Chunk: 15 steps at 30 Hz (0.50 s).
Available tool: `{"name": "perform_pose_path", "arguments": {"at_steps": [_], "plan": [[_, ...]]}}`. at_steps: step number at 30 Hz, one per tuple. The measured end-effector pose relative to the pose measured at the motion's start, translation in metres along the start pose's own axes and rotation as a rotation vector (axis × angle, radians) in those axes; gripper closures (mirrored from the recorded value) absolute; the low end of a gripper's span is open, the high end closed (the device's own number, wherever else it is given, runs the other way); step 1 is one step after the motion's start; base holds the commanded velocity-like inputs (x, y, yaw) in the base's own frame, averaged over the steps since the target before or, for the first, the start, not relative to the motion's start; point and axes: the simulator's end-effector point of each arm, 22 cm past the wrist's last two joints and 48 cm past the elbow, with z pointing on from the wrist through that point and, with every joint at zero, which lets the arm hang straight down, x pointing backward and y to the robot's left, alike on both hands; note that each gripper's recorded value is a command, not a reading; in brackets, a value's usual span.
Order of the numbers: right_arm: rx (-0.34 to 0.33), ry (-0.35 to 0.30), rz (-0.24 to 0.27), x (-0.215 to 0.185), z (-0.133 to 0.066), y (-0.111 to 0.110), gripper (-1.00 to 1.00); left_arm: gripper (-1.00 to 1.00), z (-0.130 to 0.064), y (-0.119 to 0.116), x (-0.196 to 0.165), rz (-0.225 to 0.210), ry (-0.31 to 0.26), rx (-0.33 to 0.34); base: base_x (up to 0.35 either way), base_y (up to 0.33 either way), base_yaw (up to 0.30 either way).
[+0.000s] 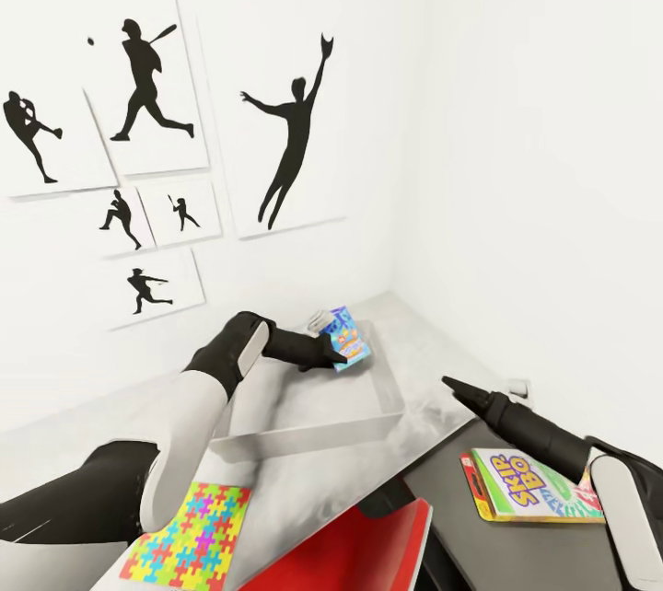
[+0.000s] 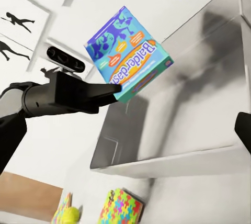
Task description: Put all the toys in the child's room - the three board games (two on the bed and one on the table), the two jigsaw puzzles on the table, and the tennis ball on the table - inside the toy box on the table in the child's room.
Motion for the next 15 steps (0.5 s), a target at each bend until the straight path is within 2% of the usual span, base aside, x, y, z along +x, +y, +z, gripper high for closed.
{"name": "perform_pose_path", "arguments": {"at_steps": [5,15], "plan": [[-0.008,-0.022,0.023,-0.008,-0.01,-0.004,-1.0,1.0,0.004,0.006,0.004,-0.006,0.012,-0.009,0.0,0.0,0.065],[-0.001,-0.028,0.031,-0.007,-0.009,-0.011,-1.0,1.0,0.013,0.013,0.01,-0.02,0.033,-0.017,0.0,0.0,0.017]]}}
